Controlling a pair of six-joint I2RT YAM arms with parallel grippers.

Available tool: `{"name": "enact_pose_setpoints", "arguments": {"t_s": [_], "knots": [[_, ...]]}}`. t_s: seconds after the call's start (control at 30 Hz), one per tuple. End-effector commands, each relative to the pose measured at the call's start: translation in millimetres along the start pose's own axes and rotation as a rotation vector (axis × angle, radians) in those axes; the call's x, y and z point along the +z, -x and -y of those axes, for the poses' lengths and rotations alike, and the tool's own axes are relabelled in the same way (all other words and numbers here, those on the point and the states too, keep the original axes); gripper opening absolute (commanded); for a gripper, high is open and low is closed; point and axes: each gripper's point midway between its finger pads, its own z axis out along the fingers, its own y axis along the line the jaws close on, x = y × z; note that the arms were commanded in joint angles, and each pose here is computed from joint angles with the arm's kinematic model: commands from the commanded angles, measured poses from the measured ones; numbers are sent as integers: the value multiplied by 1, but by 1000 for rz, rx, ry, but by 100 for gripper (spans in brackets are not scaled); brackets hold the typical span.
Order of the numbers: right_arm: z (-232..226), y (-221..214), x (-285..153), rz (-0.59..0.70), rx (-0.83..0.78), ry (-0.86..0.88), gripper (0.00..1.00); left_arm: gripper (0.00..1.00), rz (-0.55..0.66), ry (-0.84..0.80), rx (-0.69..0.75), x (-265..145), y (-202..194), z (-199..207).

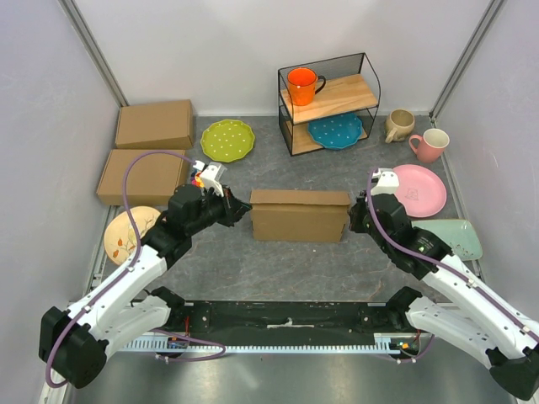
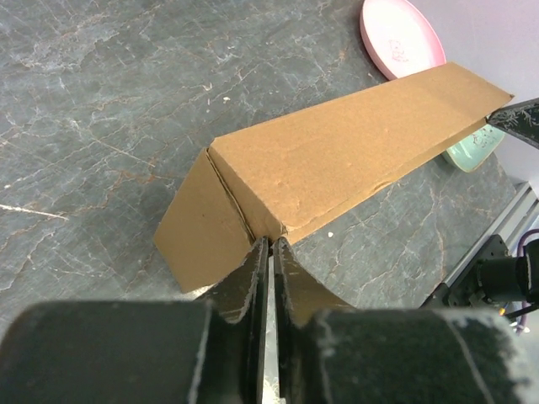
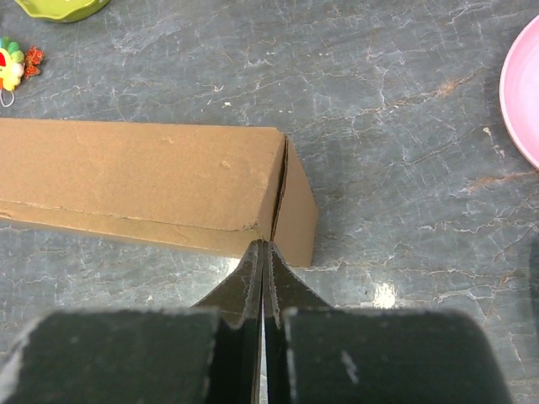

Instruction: Fold the paper box

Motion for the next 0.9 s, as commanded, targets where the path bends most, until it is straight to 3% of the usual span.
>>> {"name": "enact_pose_setpoints", "arguments": {"t_s": [0.0, 0.13, 0.37, 0.47, 0.6, 0.87], "knots": [[0, 18, -13, 17, -6, -9, 1, 17, -51, 37, -27, -2, 2, 1], [-1, 26, -16, 22, -21, -18, 4, 30, -40, 23, -1, -6, 19, 10], [0, 32, -22, 42, -14, -14, 6, 37, -19, 32, 42, -16, 30, 12], [-2, 40, -27, 62, -4, -7, 14, 38, -16, 35, 49, -20, 35, 14], [1, 51, -32, 97, 16, -21, 35, 41, 29, 45, 42, -24, 48, 16], [0, 62, -25, 139, 51, -51, 46, 46, 65, 39, -41, -2, 56, 15]]}}
